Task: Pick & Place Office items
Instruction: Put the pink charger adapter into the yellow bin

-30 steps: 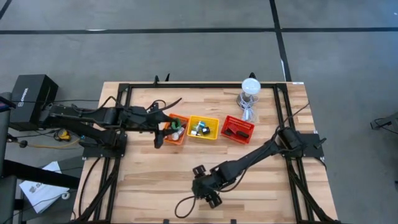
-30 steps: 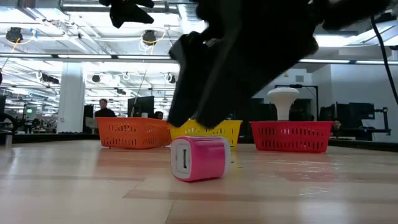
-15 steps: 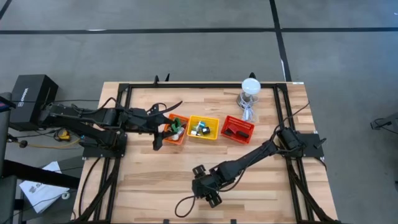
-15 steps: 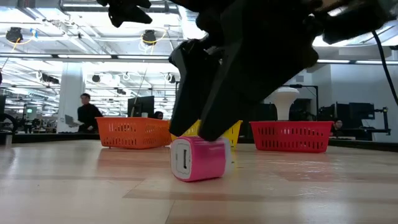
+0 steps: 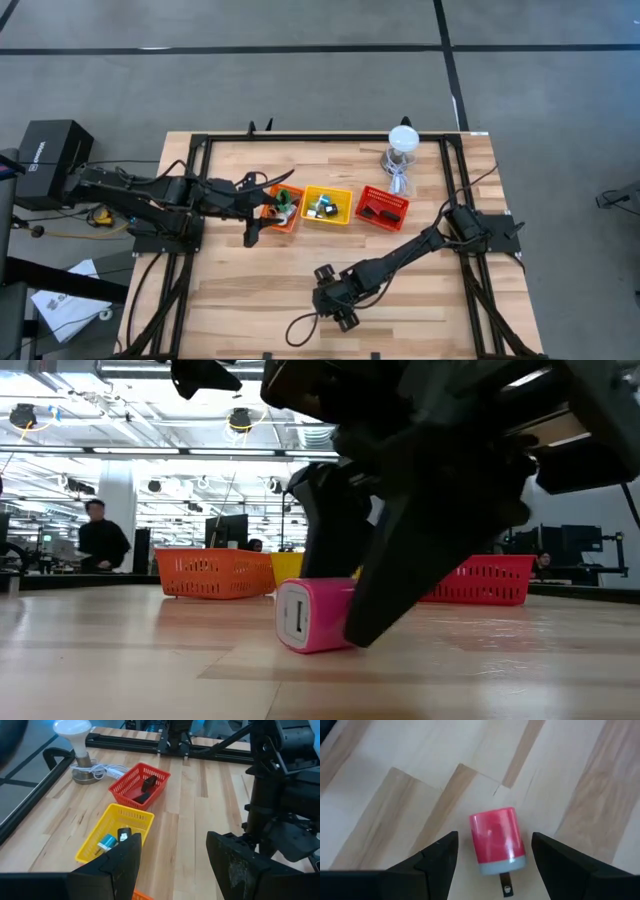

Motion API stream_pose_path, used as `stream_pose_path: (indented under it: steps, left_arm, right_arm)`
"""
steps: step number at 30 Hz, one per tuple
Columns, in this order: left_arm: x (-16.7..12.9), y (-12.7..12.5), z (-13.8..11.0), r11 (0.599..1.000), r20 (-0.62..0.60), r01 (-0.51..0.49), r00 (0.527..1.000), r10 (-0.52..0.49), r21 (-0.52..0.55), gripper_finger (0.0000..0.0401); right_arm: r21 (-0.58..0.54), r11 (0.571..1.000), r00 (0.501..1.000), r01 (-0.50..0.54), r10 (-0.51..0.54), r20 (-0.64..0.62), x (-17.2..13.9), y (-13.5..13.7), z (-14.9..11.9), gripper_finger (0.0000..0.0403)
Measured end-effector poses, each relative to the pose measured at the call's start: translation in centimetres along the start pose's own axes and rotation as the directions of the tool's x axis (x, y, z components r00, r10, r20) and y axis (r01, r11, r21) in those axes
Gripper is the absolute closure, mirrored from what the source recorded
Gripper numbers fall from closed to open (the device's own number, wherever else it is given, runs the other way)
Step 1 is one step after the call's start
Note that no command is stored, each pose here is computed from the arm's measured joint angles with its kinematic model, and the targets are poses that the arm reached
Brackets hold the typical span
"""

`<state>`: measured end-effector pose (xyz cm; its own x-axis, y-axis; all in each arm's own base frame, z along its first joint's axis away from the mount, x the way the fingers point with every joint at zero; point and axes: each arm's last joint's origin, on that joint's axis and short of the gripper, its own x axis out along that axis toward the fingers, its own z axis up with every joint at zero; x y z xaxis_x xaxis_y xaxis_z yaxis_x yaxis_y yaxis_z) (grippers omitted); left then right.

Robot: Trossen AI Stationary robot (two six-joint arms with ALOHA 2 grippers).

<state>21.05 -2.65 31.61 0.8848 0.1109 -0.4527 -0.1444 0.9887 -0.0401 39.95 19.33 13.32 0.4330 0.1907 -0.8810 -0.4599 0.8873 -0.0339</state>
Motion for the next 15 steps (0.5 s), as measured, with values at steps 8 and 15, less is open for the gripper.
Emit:
stream_pose_path:
  steps: [8,15]
  left_arm:
    - [-0.1,-0.4,-0.1,1.0,-0.001,0.017,1.0,-0.017,0.009,0.0183]
    - [-0.2,-0.9,-0.1,0.999,-0.002,0.038,0.999,-0.038,0.019,0.0183]
  right_arm:
    - [-0.056,0.998,0.999,0.041,-0.041,0.01,0.0,-0.5,0.1,0.0163]
    - [-0.02,1.0,1.0,0.015,-0.015,0.008,1.4,-0.7,-0.2,0.0207]
